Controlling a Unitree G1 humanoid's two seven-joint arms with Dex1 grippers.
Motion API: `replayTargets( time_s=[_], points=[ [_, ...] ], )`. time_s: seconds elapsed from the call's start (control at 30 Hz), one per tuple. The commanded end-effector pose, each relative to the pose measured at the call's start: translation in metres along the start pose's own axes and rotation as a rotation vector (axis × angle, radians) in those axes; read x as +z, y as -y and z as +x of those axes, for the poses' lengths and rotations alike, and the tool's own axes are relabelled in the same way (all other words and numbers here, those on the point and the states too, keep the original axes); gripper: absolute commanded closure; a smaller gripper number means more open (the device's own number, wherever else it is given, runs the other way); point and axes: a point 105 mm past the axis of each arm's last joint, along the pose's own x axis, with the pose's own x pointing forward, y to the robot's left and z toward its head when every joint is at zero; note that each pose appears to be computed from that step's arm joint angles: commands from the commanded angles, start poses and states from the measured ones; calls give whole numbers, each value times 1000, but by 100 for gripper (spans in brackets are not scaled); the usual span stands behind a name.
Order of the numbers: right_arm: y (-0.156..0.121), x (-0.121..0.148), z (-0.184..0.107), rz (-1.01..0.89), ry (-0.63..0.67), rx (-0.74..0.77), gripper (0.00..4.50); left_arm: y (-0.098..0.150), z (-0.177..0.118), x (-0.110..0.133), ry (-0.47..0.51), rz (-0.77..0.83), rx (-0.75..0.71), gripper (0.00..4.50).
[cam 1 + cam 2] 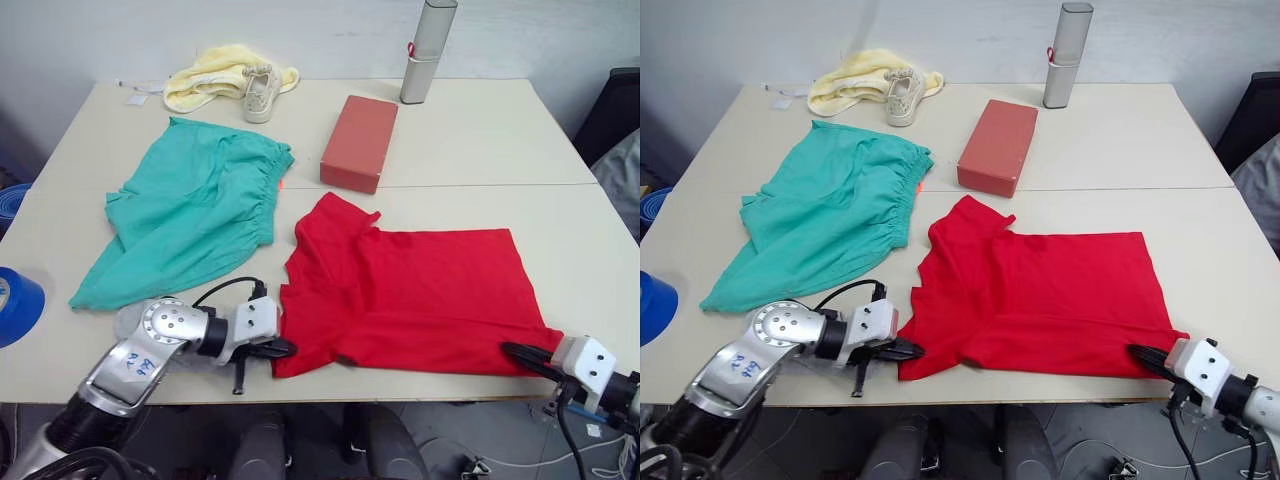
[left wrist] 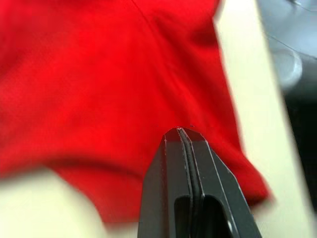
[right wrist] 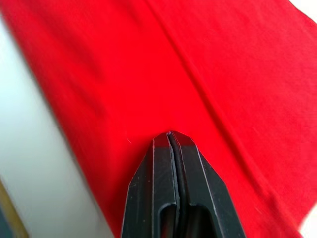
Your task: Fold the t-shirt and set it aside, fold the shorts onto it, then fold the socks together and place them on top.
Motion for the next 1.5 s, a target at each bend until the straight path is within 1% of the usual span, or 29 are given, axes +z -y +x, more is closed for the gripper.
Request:
replayTargets(
  time_s=[0.03,0.1,0.17,0.2,0.3,0.33,0.37,0.4,0.47,0.5,0.53,0.57,0.6,0.67,0.7,0.77,0.93,0.97,1.03,1.13,1.23,1.3,1.33,1.4,1.47,1.5],
  points=[
    [5,-22,-15,-4,-92,-8,447,-5,-1,-26,-87,-73,59,450],
    [19,-25,-21,-3,-101,-59,447,-7,-4,-32,-96,-93,76,450],
    [27,-22,-24,18,-72,-89,447,-5,-5,-29,-65,-83,71,450],
    [29,-19,-25,35,-42,-100,447,-3,-5,-23,-31,-66,58,450],
    [25,5,-31,154,100,-49,447,5,-13,11,168,30,-4,450],
    [21,12,-34,168,120,-11,432,8,-18,21,221,49,-18,450],
    [18,17,-36,146,126,13,411,9,-22,26,255,70,-21,432],
    [16,20,-40,127,126,35,391,11,-25,29,269,81,-34,413],
    [5,23,-43,9,92,124,324,17,-29,25,207,174,-50,367],
    [-8,22,-44,-38,76,199,288,21,-30,24,170,219,-76,334],
    [-16,20,-44,-70,62,240,252,24,-30,27,156,234,-79,304],
    [-21,18,-45,-84,55,260,224,25,-29,29,153,236,-79,276],
    [-21,17,-43,-87,59,237,186,25,-27,30,146,240,-74,245],
    [-18,15,-38,-85,67,197,118,24,-23,29,132,238,-47,244],
    [-21,16,-32,-73,83,202,118,21,-19,25,118,204,-12,244],
    [-27,16,-23,-65,99,227,118,20,-12,19,81,197,18,244],
    [-23,13,-10,-56,88,198,118,19,-3,11,32,123,72,244],
    [-23,12,-9,-49,87,201,118,22,-3,7,16,70,55,244],
    [-16,9,-5,-8,80,148,118,29,-2,2,5,8,25,244],
    [-15,5,-4,-4,53,159,118,26,-1,-1,-12,38,69,244],
    [-13,-3,-3,-13,9,169,118,20,5,2,8,56,117,244],
    [-5,-1,1,-3,20,139,154,24,12,4,12,88,99,244],
    [-4,1,3,-6,26,150,176,25,15,5,15,83,99,263],
    [-8,1,5,-18,17,192,240,20,17,3,7,83,138,304],
    [-8,1,6,-23,16,199,306,21,17,-5,-33,96,122,364],
    [-7,2,6,-23,19,197,345,26,16,-8,-46,94,88,401]
  ],
)
